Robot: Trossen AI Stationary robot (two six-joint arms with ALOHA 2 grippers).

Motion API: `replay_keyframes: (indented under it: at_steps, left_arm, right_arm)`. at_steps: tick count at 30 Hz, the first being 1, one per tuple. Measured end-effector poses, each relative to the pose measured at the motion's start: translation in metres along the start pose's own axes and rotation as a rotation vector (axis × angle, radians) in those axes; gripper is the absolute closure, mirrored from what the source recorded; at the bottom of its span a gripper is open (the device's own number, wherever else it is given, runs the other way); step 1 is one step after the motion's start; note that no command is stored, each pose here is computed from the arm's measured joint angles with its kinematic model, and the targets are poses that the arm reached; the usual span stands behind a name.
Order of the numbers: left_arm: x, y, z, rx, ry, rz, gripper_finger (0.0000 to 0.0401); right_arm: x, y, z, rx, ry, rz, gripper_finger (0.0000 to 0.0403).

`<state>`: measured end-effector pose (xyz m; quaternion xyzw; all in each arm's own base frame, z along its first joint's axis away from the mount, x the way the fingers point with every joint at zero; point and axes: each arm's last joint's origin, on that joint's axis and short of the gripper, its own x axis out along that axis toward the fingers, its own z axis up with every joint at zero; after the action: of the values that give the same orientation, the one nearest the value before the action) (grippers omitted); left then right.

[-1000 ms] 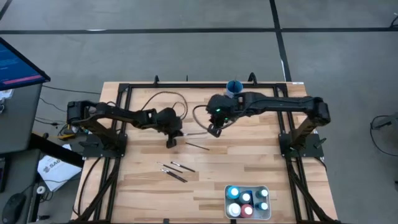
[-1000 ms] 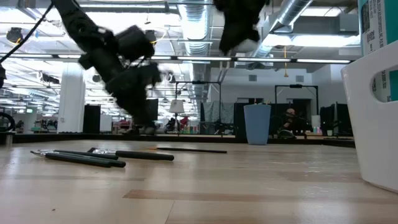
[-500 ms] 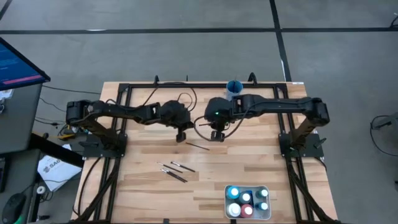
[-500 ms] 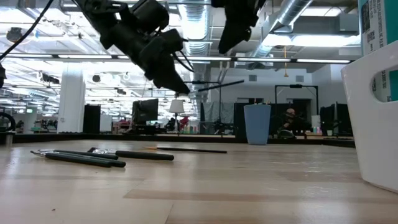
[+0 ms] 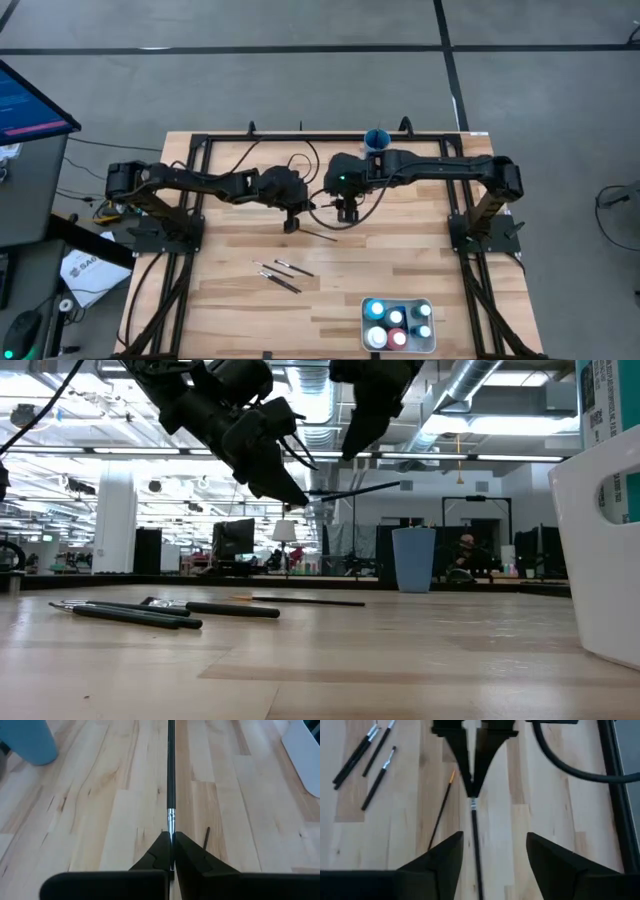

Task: Pick & Place Paint Supplies
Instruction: Put the silver paintbrush into the blue cup

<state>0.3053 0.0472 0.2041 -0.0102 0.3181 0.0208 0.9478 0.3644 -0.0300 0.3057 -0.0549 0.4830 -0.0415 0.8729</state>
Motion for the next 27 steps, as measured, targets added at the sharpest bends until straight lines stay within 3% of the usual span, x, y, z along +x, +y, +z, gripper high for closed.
replay_keyframes:
  at_steps: [6,15,21,27]
  left_arm:
    - [0.000,0.000,0.000,0.001,-0.003,0.003,0.0401]
    - [0.000,0.000,0.001,0.005,-0.008,0.014,0.0401]
    - [0.000,0.001,0.001,0.007,-0.010,0.019,0.0401]
    - [0.000,0.001,0.002,0.008,-0.012,0.021,0.0401]
  right_arm:
    - [0.015,0.000,0.004,-0.040,-0.019,0.063,0.0201]
    - [0.057,-0.015,-0.009,-0.016,0.133,0.089,0.0207]
    - [0.057,-0.021,-0.009,-0.008,0.120,0.117,0.0223]
    - [0.057,-0.021,-0.010,-0.023,0.120,0.122,0.0268]
